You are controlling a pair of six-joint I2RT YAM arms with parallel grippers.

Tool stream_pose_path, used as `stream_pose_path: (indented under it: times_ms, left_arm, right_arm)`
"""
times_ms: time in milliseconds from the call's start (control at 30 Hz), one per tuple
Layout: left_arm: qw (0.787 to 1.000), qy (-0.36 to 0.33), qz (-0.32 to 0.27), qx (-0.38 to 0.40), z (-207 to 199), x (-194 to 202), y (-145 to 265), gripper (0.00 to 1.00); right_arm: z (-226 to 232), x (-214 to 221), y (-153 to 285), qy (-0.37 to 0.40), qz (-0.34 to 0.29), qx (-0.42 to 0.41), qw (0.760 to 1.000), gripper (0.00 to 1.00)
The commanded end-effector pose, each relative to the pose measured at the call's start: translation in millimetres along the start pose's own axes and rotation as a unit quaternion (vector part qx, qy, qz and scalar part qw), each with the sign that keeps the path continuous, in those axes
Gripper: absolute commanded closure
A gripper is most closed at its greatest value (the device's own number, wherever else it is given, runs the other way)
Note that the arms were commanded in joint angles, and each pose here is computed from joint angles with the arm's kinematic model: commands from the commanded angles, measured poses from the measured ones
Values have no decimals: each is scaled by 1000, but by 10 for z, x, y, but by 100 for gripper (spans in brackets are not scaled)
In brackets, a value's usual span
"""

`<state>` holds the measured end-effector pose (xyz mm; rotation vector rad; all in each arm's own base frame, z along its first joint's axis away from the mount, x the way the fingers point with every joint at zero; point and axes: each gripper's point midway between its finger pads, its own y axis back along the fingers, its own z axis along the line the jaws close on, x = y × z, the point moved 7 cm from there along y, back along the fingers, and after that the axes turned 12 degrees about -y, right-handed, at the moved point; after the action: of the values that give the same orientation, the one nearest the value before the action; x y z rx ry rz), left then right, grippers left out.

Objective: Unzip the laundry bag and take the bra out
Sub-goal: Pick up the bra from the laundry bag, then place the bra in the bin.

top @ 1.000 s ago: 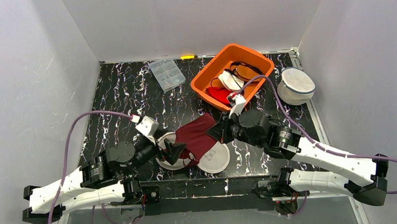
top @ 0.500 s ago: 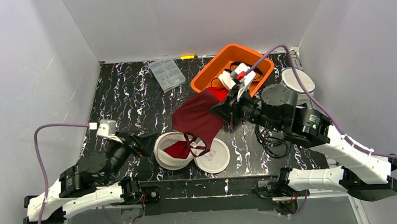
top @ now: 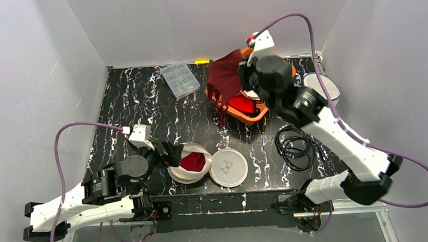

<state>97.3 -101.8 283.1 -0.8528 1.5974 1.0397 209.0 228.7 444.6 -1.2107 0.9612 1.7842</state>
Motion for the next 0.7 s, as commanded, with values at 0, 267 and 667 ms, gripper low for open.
stream_pose_path:
  times_ms: [0,267,667]
  left_arm:
    - [999,17,6,-38,40,-36,-2,2]
    - [996,53,39,-53,33,366,-87,5]
    - [992,67,56,-87,111,631,-123,5]
  right_arm:
    - [-654,-202,-524,-100,-50,85,990,99]
    - [-1430,-66,-1113,-211,-96,70,970,99]
    - [-1819,380,-1769,-237,-30,3,971,99]
